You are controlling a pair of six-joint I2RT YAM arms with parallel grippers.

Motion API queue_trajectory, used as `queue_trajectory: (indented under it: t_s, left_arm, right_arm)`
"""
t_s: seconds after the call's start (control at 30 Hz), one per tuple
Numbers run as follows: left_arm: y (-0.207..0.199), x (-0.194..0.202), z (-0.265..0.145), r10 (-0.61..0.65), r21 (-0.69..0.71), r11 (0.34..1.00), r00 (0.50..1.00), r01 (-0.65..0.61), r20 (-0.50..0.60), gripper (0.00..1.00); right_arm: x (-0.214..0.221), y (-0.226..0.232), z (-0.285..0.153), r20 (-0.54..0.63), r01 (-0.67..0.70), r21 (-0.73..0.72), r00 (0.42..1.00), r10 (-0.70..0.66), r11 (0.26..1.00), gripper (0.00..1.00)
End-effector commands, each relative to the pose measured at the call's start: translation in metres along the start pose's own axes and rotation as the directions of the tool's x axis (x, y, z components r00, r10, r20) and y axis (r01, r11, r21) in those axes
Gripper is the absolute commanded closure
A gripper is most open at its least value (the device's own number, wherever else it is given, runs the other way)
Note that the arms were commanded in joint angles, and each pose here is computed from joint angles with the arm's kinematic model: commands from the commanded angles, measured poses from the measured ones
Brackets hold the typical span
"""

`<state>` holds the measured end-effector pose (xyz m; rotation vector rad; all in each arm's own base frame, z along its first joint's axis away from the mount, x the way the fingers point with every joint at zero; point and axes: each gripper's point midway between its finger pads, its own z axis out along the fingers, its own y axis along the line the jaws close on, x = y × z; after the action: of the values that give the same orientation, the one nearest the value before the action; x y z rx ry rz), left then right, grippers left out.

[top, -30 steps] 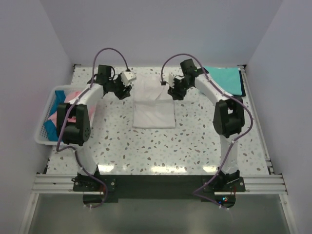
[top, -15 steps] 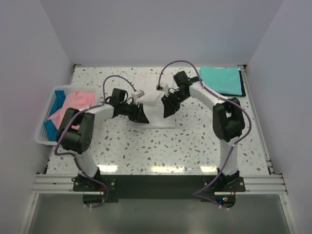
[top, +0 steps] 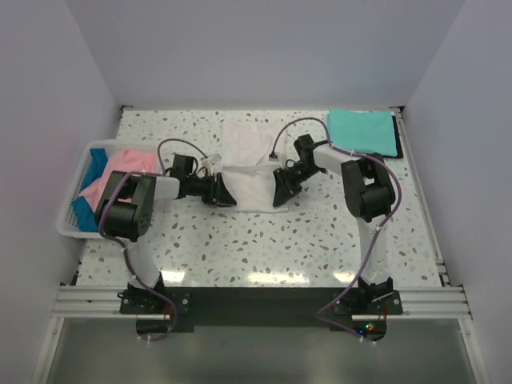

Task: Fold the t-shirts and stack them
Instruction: Fold the tshirt

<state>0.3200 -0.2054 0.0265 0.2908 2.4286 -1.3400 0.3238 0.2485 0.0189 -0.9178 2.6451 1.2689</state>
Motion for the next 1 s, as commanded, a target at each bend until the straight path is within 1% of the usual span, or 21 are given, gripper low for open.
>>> queue_trajectory:
  t_s: [0.0, 0.1, 0.13, 0.2, 0.23, 0.3, 0.33, 0.37, 0.4, 0.43, 0.47, 0.5, 0.53, 0.57, 0.6, 0.67, 0.7, 0.73, 0.83, 0.9, 0.97]
  left_arm:
    - [0.001, 0.006, -0.003, 0.013, -0.007, 1.0, 1.0, -0.013, 0.004, 0.56]
    - [-0.026, -0.011, -0.017, 0.131, 0.029, 0.991, 0.991, -0.132, 0.037, 0.54]
    - [-0.037, -0.02, -0.022, 0.18, 0.04, 0.982, 0.982, -0.183, 0.057, 0.53]
    - [-0.06, -0.033, -0.038, 0.3, 0.032, 0.952, 0.95, -0.304, 0.085, 0.53]
    - [-0.067, -0.036, -0.043, 0.34, 0.032, 0.938, 0.935, -0.344, 0.098, 0.53]
    - [-0.08, -0.042, -0.056, 0.462, 0.004, 0.885, 0.879, -0.466, 0.114, 0.51]
    - [-0.08, -0.043, -0.06, 0.511, -0.02, 0.859, 0.853, -0.512, 0.111, 0.51]
    - [-0.071, -0.045, -0.065, 0.612, -0.081, 0.791, 0.786, -0.606, 0.092, 0.51]
    - [-0.069, -0.043, -0.07, 0.663, -0.109, 0.748, 0.745, -0.655, 0.073, 0.51]
    - [-0.064, -0.041, -0.071, 0.713, -0.13, 0.698, 0.699, -0.704, 0.044, 0.51]
    - [-0.05, -0.04, -0.073, 0.801, -0.173, 0.588, 0.599, -0.79, -0.016, 0.51]
    - [-0.051, -0.038, -0.071, 0.848, -0.178, 0.511, 0.527, -0.841, -0.051, 0.48]
    - [-0.047, -0.04, -0.071, 0.902, -0.191, 0.399, 0.421, -0.897, -0.096, 0.47]
    - [-0.043, -0.043, -0.073, 0.923, -0.233, 0.328, 0.363, -0.915, -0.126, 0.46]
    - [-0.046, -0.04, -0.068, 0.941, -0.223, 0.28, 0.313, -0.934, -0.131, 0.44]
    - [-0.042, -0.031, -0.063, 0.966, -0.205, 0.156, 0.193, -0.966, -0.171, 0.43]
    - [-0.043, -0.027, -0.057, 0.972, -0.193, 0.121, 0.156, -0.974, -0.177, 0.43]
    - [-0.042, -0.025, -0.055, 0.976, -0.184, 0.081, 0.115, -0.98, -0.185, 0.43]
    - [-0.037, -0.017, -0.045, 0.98, -0.151, 0.017, 0.047, -0.988, -0.195, 0.43]
    - [-0.031, -0.009, -0.038, 0.978, -0.118, 0.0, 0.025, -0.993, -0.207, 0.43]
    - [-0.022, -0.01, -0.032, 0.976, -0.119, -0.032, -0.005, -0.992, -0.22, 0.44]
  right_arm:
    - [0.006, -0.016, -0.01, -0.019, 0.038, 0.083, 0.999, -0.037, 0.996, 0.72]
    - [-0.009, 0.016, -0.037, -0.005, 0.139, 0.054, 0.99, -0.139, 0.989, 0.66]
    - [-0.014, 0.025, -0.045, 0.01, 0.17, 0.048, 0.985, -0.171, 0.984, 0.61]
    - [-0.025, 0.051, -0.067, 0.053, 0.261, 0.057, 0.963, -0.264, 0.964, 0.57]
    - [-0.025, 0.055, -0.074, 0.049, 0.311, 0.07, 0.948, -0.315, 0.948, 0.55]
    - [-0.022, 0.058, -0.09, 0.03, 0.388, 0.141, 0.918, -0.396, 0.911, 0.53]
    - [-0.022, 0.054, -0.094, 0.01, 0.457, 0.174, 0.885, -0.465, 0.872, 0.52]
    - [-0.012, 0.048, -0.093, -0.022, 0.481, 0.189, 0.874, -0.486, 0.856, 0.52]
    - [-0.01, 0.048, -0.1, -0.039, 0.531, 0.22, 0.843, -0.536, 0.819, 0.51]
    - [-0.013, 0.035, -0.103, -0.09, 0.615, 0.274, 0.782, -0.617, 0.739, 0.5]
    - [0.0, 0.026, -0.097, -0.129, 0.64, 0.274, 0.765, -0.631, 0.718, 0.5]
    - [-0.01, 0.02, -0.103, -0.169, 0.718, 0.329, 0.684, -0.709, 0.614, 0.49]
    - [-0.009, 0.017, -0.101, -0.187, 0.741, 0.335, 0.657, -0.73, 0.582, 0.48]
    - [0.0, 0.013, -0.095, -0.207, 0.761, 0.323, 0.637, -0.742, 0.563, 0.48]
    - [-0.006, 0.015, -0.092, -0.221, 0.802, 0.32, 0.58, -0.784, 0.504, 0.47]
    - [-0.001, 0.012, -0.083, -0.246, 0.822, 0.307, 0.555, -0.795, 0.479, 0.45]
    - [-0.005, 0.015, -0.077, -0.251, 0.843, 0.301, 0.521, -0.816, 0.445, 0.45]
    - [-0.006, 0.016, -0.073, -0.257, 0.851, 0.297, 0.508, -0.822, 0.432, 0.44]
    - [-0.005, 0.021, -0.059, -0.269, 0.886, 0.267, 0.446, -0.854, 0.379, 0.44]
    - [-0.005, 0.024, -0.047, -0.274, 0.9, 0.243, 0.421, -0.865, 0.361, 0.44]
    - [-0.002, 0.021, -0.038, -0.276, 0.902, 0.223, 0.423, -0.863, 0.371, 0.43]
